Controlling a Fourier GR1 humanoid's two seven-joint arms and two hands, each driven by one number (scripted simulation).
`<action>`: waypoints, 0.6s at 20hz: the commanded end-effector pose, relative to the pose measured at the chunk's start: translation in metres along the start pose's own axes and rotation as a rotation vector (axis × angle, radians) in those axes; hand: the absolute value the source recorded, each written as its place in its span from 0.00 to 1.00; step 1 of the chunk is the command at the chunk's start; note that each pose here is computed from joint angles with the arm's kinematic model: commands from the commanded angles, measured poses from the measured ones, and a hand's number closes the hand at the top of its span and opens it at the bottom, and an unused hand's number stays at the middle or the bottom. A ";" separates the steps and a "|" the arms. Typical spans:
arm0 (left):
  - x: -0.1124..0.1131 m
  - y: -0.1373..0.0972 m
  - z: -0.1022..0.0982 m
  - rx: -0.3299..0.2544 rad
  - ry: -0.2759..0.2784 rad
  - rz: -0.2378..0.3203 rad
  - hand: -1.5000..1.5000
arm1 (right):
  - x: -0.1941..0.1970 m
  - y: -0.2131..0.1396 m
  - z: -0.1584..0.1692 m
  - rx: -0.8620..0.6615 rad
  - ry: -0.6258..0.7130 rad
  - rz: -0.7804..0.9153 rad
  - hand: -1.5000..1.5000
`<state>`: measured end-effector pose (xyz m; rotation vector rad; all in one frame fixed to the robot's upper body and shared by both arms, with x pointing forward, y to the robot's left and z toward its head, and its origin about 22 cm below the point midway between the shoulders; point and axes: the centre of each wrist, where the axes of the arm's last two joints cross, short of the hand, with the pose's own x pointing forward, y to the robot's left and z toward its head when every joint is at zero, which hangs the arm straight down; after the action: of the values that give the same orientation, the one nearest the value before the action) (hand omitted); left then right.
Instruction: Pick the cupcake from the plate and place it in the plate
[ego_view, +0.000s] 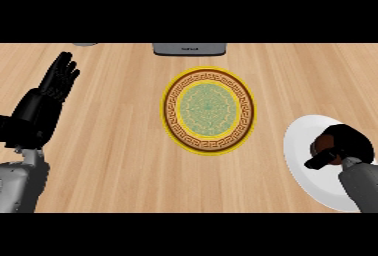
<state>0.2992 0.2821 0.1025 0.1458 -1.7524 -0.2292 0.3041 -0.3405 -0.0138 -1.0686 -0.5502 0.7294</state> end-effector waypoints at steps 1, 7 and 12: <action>0.005 0.006 0.007 0.018 0.014 0.004 0.50 | -0.057 0.011 0.018 -0.050 -0.047 0.058 1.00; 0.005 -0.003 0.009 0.010 0.011 0.014 0.50 | -0.098 0.011 0.053 -0.231 -0.126 0.048 1.00; -0.001 0.001 0.005 0.014 0.028 -0.008 0.50 | -0.091 -0.036 0.085 -0.316 -0.241 -0.008 1.00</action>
<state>0.2903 0.2876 0.1002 0.1588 -1.7356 -0.2179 0.2008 -0.3789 0.0130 -1.2600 -0.7827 0.7812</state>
